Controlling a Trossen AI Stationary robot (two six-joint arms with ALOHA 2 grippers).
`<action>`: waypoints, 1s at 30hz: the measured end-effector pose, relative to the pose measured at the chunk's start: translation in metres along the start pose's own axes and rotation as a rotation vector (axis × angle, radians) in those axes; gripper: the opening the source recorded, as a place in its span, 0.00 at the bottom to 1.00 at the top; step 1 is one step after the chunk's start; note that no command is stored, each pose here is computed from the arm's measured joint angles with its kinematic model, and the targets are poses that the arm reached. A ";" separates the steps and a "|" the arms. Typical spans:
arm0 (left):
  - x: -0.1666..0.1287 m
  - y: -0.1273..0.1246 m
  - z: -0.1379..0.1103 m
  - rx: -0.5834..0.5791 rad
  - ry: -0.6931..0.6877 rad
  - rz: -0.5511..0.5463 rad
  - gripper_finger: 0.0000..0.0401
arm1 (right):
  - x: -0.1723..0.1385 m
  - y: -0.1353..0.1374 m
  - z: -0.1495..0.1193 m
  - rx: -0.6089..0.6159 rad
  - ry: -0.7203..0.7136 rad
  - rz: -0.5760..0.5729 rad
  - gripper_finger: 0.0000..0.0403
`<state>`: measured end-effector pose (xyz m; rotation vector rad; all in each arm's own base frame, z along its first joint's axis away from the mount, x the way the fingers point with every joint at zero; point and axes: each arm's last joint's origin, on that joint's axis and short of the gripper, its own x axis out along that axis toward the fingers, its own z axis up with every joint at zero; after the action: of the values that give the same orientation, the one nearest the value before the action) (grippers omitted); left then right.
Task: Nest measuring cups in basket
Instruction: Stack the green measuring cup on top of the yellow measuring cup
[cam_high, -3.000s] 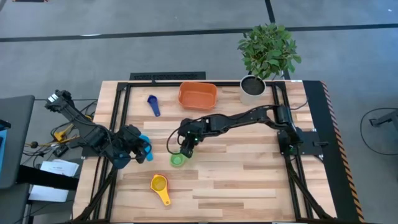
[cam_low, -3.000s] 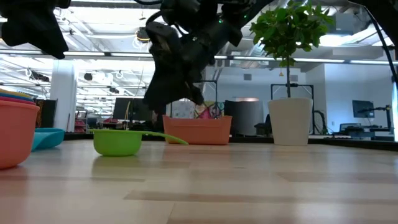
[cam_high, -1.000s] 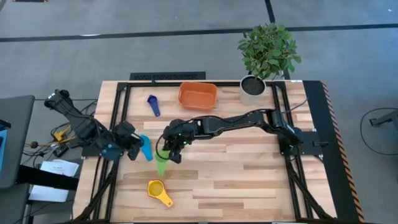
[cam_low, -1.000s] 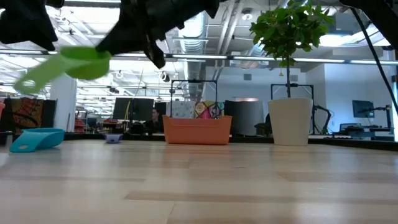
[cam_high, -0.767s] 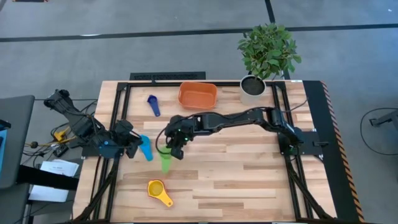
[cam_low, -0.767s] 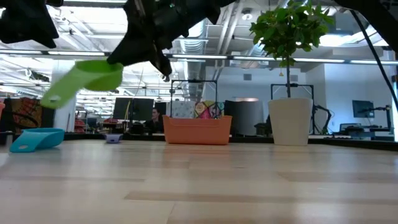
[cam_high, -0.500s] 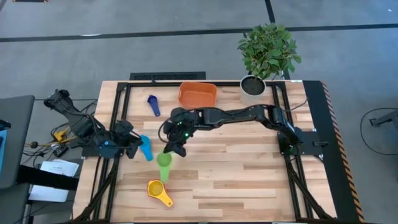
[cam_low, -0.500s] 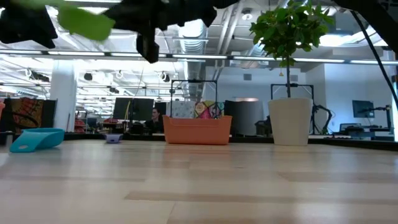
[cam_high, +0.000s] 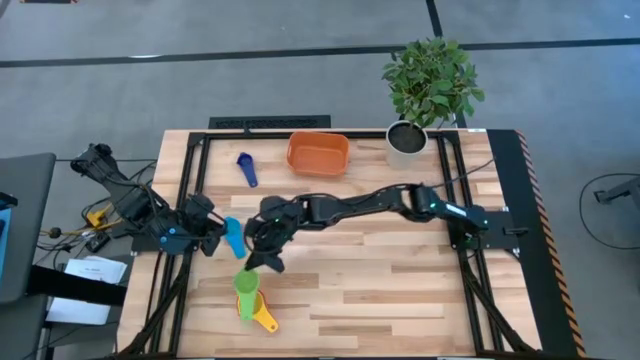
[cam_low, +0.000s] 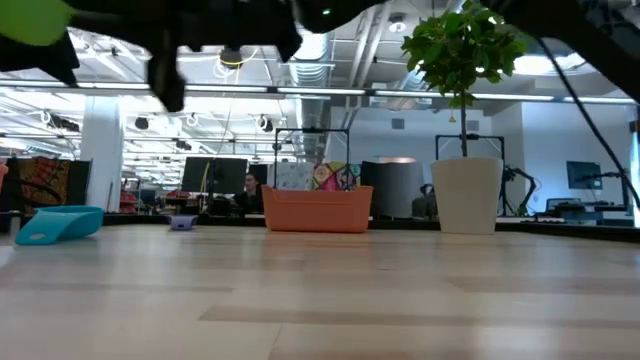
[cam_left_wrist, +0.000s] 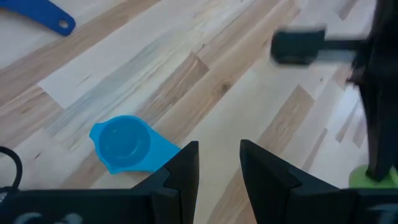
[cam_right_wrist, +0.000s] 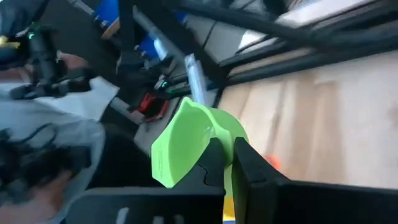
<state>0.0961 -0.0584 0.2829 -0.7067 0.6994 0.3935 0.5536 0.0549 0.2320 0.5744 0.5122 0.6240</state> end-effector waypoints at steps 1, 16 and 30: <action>0.000 0.000 0.000 -0.001 0.007 -0.001 0.26 | 0.006 -0.001 0.000 0.011 0.013 0.024 0.02; 0.000 0.000 -0.001 -0.042 0.047 -0.007 0.26 | 0.037 -0.023 -0.025 0.082 0.168 0.096 0.04; 0.000 0.001 -0.001 -0.046 0.042 0.001 0.26 | 0.050 -0.027 -0.042 0.072 0.192 0.050 0.13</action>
<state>0.0952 -0.0589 0.2818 -0.7598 0.7320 0.3979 0.5745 0.0843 0.1708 0.6001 0.7044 0.7148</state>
